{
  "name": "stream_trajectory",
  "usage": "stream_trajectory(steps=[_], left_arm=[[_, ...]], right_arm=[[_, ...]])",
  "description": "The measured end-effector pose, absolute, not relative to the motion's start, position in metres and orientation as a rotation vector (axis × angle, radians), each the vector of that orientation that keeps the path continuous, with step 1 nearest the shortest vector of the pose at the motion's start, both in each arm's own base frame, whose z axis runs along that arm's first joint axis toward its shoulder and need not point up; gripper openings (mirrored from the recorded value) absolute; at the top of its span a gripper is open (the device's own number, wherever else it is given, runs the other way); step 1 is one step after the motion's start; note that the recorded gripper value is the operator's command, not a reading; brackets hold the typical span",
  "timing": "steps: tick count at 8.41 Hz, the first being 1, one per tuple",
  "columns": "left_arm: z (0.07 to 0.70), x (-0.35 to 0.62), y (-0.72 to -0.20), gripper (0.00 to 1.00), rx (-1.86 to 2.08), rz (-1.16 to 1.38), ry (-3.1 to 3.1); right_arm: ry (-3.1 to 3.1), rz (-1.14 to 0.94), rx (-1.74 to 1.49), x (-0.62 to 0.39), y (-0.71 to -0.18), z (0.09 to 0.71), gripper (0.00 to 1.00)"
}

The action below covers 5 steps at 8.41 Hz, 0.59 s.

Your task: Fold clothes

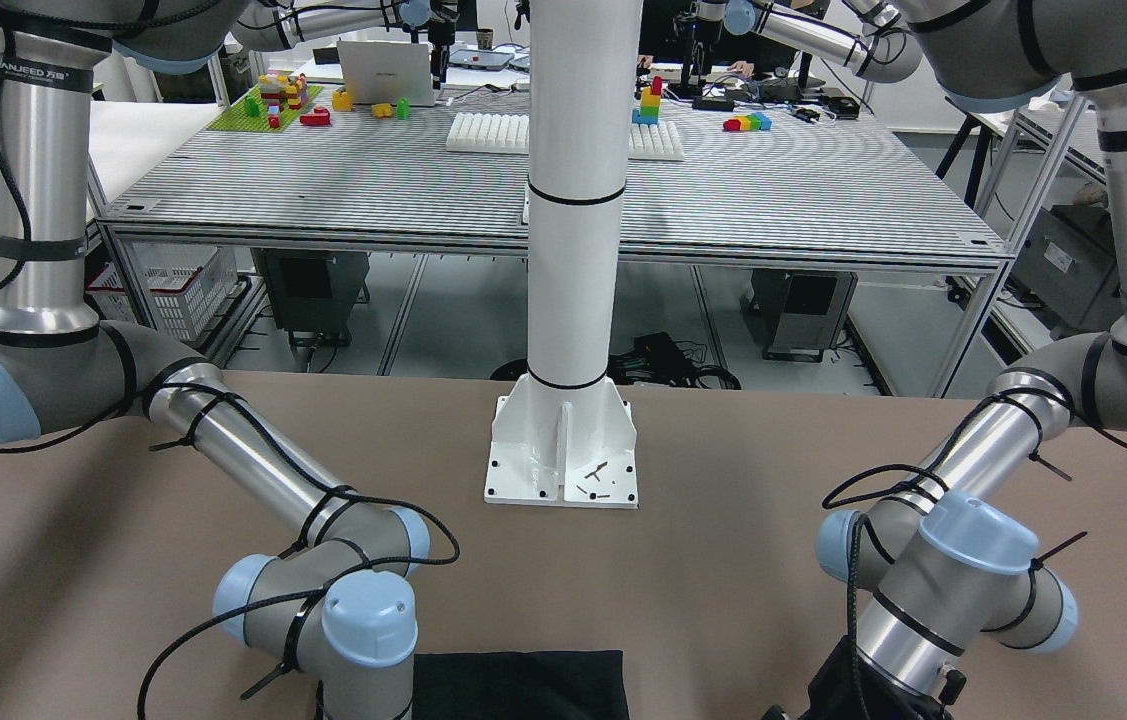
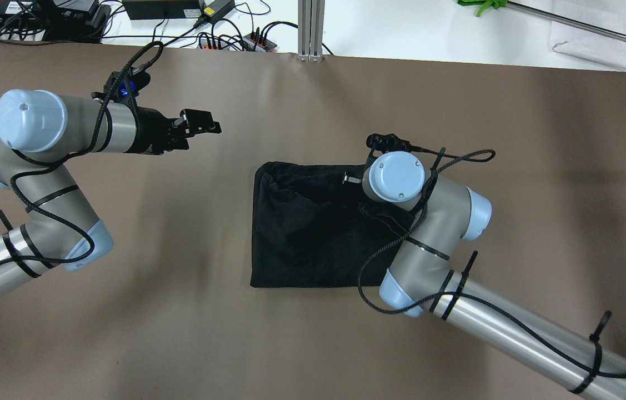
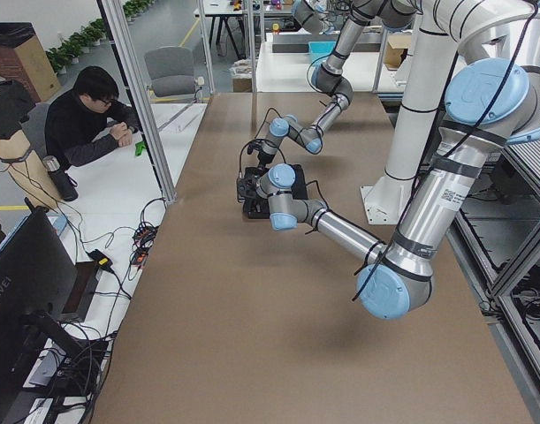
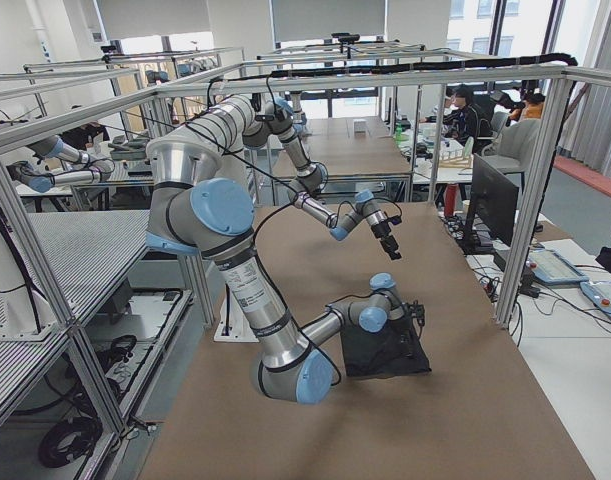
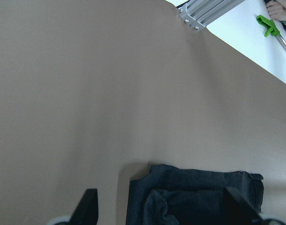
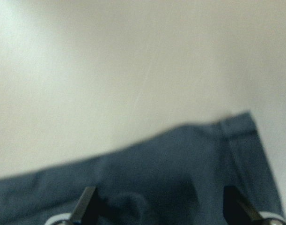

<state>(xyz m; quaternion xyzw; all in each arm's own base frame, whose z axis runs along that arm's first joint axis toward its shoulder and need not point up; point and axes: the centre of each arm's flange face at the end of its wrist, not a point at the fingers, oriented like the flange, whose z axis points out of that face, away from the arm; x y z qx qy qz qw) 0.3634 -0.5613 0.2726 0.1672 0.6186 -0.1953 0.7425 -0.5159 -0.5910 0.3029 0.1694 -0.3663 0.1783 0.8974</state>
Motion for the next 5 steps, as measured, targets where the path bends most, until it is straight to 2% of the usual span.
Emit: stream_trajectory(steps=[2,5], left_arm=[[0.259,0.373,-0.572,0.94,0.369,-0.425,1.362],[0.241,0.377,-0.587,0.94,0.381,-0.431,1.37]], right_arm=[[-0.68,0.318,0.405,-0.46,-0.658,0.319,0.94],[-0.66,0.256,0.452,-0.413,-0.701,0.304,0.94]])
